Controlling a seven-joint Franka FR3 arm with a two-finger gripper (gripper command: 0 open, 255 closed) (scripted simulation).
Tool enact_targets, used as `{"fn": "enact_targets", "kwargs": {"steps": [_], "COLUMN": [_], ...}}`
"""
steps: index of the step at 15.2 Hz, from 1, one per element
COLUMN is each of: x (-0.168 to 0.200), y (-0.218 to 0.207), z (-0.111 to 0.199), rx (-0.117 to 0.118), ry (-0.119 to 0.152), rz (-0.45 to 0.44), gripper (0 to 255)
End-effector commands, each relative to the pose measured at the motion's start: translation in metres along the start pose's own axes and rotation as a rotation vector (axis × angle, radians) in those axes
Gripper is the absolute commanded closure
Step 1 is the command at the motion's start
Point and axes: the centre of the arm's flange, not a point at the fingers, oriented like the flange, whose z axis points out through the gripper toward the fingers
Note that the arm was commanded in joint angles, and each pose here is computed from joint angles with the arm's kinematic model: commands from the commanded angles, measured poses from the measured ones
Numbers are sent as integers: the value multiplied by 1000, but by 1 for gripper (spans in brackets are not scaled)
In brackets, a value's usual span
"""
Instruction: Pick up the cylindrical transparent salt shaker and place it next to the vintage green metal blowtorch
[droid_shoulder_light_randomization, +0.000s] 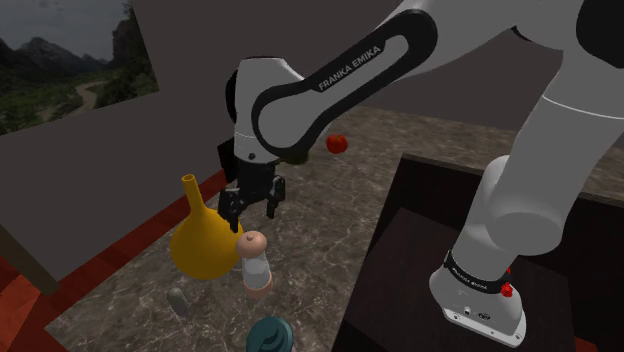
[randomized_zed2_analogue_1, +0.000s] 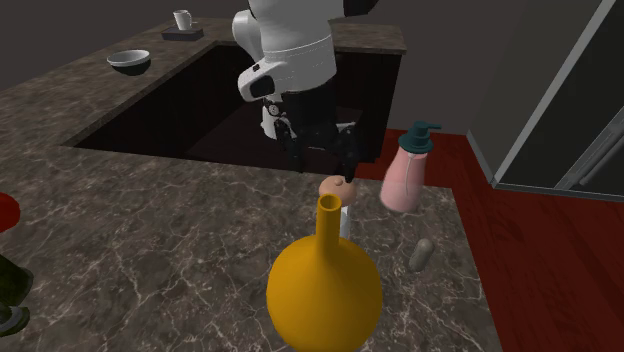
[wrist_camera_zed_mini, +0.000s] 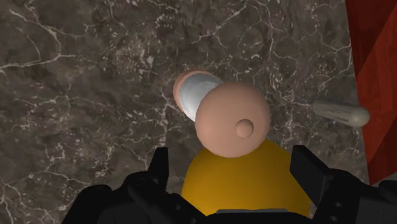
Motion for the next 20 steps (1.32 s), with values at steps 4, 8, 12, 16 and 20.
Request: {"fn": "enact_targets", "kwargs": {"steps": [4,8,12,16,20], "x": [3,3,3,3,3], "y": [-9,-9,-9,-9,-9], "z": [28,47,47,46,46], "rx": [4,4,4,4,4], "ry": [4,4,4,4,4], "rz": [-1,-1,-1,-1,-1], "gripper": [0,0,0,255,255]}}
